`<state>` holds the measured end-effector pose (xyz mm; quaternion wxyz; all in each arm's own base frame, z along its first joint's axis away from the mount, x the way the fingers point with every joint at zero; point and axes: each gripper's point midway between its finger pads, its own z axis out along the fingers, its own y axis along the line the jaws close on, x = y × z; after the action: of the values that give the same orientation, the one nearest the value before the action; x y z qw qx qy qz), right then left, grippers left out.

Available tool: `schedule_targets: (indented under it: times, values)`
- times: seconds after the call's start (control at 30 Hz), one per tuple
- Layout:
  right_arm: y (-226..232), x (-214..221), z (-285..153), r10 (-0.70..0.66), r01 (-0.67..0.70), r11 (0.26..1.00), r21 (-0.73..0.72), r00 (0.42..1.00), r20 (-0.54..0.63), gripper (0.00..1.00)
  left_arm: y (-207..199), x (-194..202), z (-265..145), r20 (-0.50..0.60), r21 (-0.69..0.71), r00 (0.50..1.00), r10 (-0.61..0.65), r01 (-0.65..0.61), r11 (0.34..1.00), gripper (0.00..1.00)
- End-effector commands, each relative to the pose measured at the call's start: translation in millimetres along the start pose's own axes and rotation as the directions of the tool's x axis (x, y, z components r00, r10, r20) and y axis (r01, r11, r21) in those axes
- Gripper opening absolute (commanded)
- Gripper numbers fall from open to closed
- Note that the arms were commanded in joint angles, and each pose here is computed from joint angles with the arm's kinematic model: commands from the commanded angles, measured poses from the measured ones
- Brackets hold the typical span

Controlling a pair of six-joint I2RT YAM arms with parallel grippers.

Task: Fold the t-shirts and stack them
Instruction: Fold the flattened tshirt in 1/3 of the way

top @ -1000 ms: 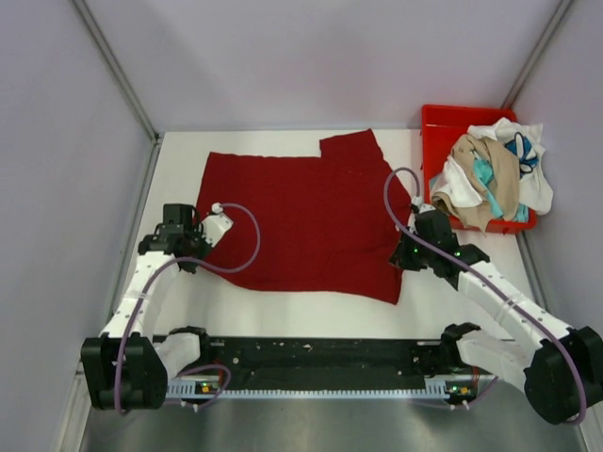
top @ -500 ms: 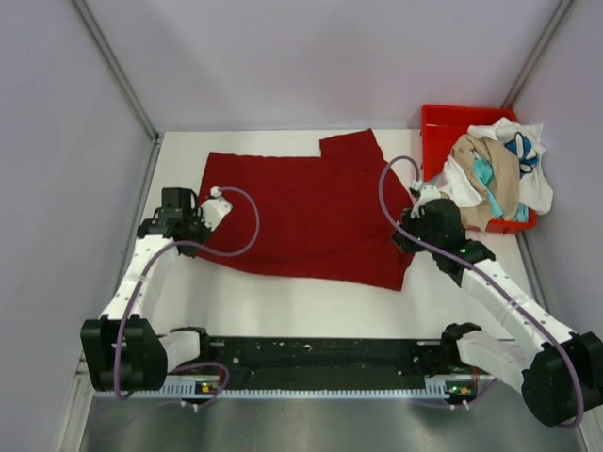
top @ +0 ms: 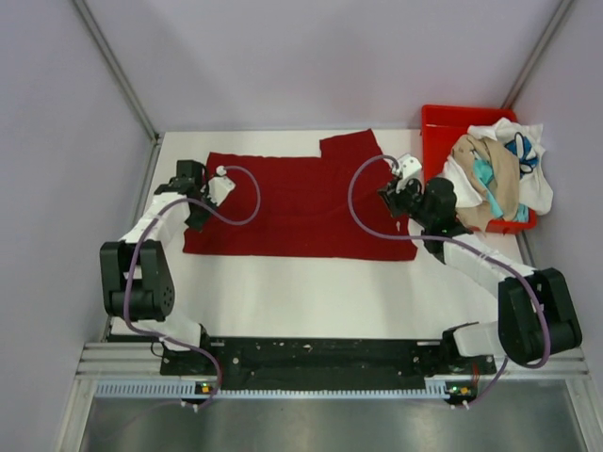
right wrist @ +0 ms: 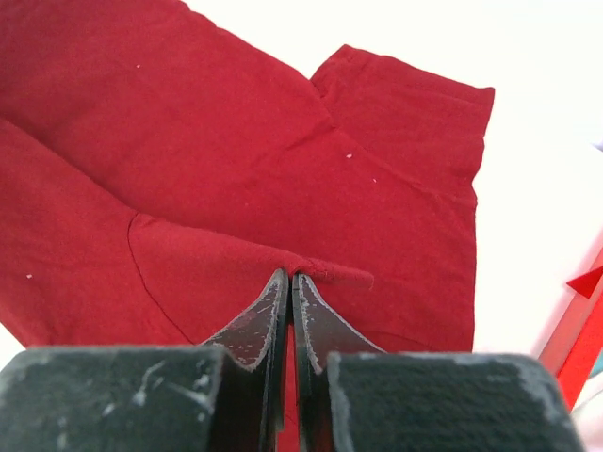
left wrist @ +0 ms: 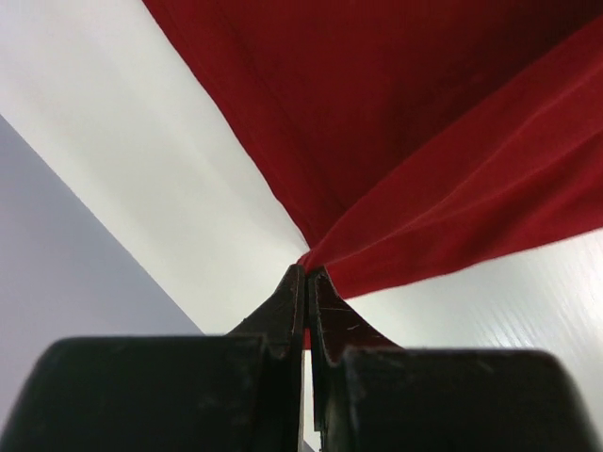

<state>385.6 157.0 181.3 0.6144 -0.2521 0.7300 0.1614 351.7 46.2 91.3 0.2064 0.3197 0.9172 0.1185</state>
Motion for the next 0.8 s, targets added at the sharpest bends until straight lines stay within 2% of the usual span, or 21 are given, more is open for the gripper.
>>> schedule_targets:
  times: [0.0, 0.37, 0.5, 0.6, 0.67, 0.77]
  values:
    - [-11, -53, 8, -0.123, 0.128, 0.992, -0.019, 0.979, 0.161, 0.00, 23, -19, 4, 0.027, -0.081, 0.999, -0.020, 0.022, 0.996, 0.00]
    - [-17, -34, 2, -0.094, 0.095, 0.995, -0.012, 0.991, 0.093, 0.00, 28, -23, 24, 0.017, -0.108, 1.000, -0.010, 0.011, 0.994, 0.00]
    - [-19, -26, -5, -0.076, 0.074, 0.997, 0.025, 0.994, 0.075, 0.00, 28, -37, 29, 0.027, -0.135, 1.000, 0.004, 0.000, 0.991, 0.01]
    - [-20, -23, -2, -0.075, 0.074, 0.997, 0.020, 0.995, 0.066, 0.00, 54, -47, 31, 0.038, -0.251, 0.998, -0.052, 0.060, 0.966, 0.15]
    - [-16, -20, 2, -0.066, 0.067, 0.998, -0.008, 0.996, 0.055, 0.00, 77, -52, 29, 0.039, -0.342, 0.996, -0.086, 0.094, 0.935, 0.32]
    - [-16, -17, 5, -0.045, 0.046, 0.999, -0.021, 0.999, 0.031, 0.00, 85, -55, 23, 0.040, -0.366, 0.991, -0.131, 0.137, 0.921, 0.38]
